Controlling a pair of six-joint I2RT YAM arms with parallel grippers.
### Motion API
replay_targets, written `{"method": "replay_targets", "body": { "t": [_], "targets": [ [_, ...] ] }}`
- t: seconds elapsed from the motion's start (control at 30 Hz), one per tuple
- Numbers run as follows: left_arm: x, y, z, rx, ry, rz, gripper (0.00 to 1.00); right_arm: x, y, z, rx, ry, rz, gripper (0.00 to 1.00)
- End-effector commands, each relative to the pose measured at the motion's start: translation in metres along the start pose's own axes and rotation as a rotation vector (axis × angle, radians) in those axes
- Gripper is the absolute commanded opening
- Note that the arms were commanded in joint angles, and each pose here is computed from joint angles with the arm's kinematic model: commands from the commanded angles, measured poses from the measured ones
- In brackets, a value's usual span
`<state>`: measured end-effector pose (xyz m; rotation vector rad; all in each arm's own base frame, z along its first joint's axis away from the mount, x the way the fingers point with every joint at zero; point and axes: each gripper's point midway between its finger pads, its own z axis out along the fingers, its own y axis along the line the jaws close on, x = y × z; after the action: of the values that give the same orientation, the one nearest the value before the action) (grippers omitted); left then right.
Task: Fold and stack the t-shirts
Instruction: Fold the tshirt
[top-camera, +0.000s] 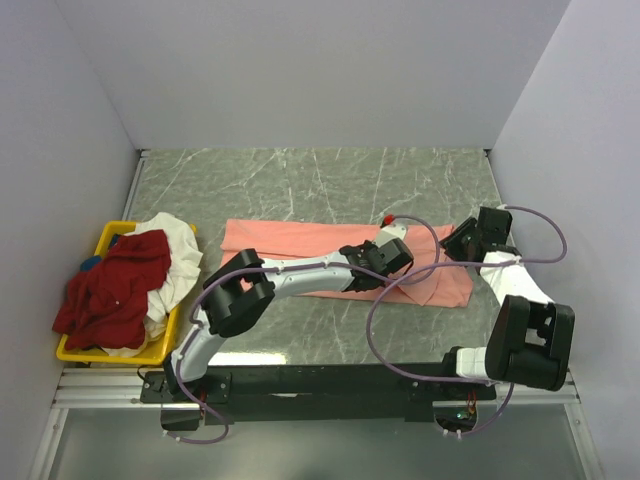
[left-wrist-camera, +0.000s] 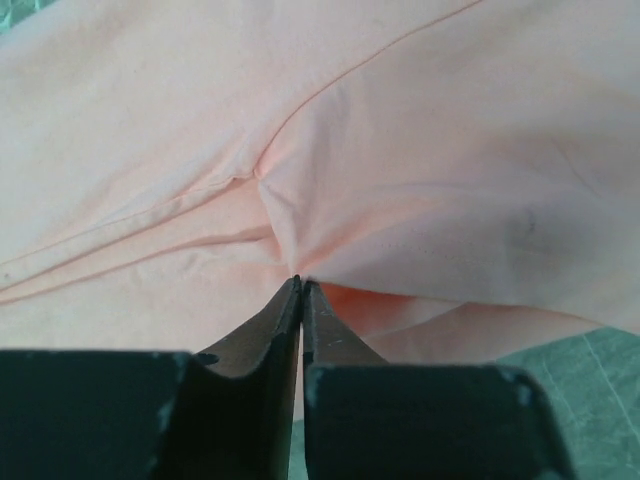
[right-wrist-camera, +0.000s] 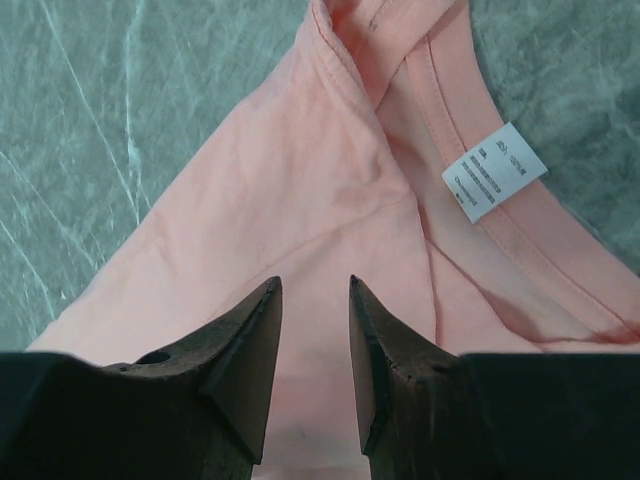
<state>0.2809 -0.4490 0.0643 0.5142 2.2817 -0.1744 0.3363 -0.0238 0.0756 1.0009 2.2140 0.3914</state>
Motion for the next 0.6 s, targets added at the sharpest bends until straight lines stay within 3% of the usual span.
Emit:
{"method": "replay_targets", "body": {
  "t": [0.0,0.07,0.17,0.57],
  "targets": [
    [-0.018,0.002,-0.021,0.024,-0.038,-0.031,0.12,-0.001,-0.001,-0.011,-0.015,-0.021,-0.022,0.40],
    [-0.017,0.002,-0.025,0.039,-0.038,-0.033,0.23,0.004,-0.002,-0.014,-0.022,-0.014,-0.022,0.40],
    [-0.018,0.006,-0.032,0.049,-0.049,-0.041,0.31,0.013,0.000,-0.016,-0.044,0.003,-0.023,0.40],
    [-0.029,0.044,-0.043,0.130,-0.025,-0.214,0.35,0.055,0.015,-0.018,-0.033,0.060,-0.085,0.40]
  ]
}}
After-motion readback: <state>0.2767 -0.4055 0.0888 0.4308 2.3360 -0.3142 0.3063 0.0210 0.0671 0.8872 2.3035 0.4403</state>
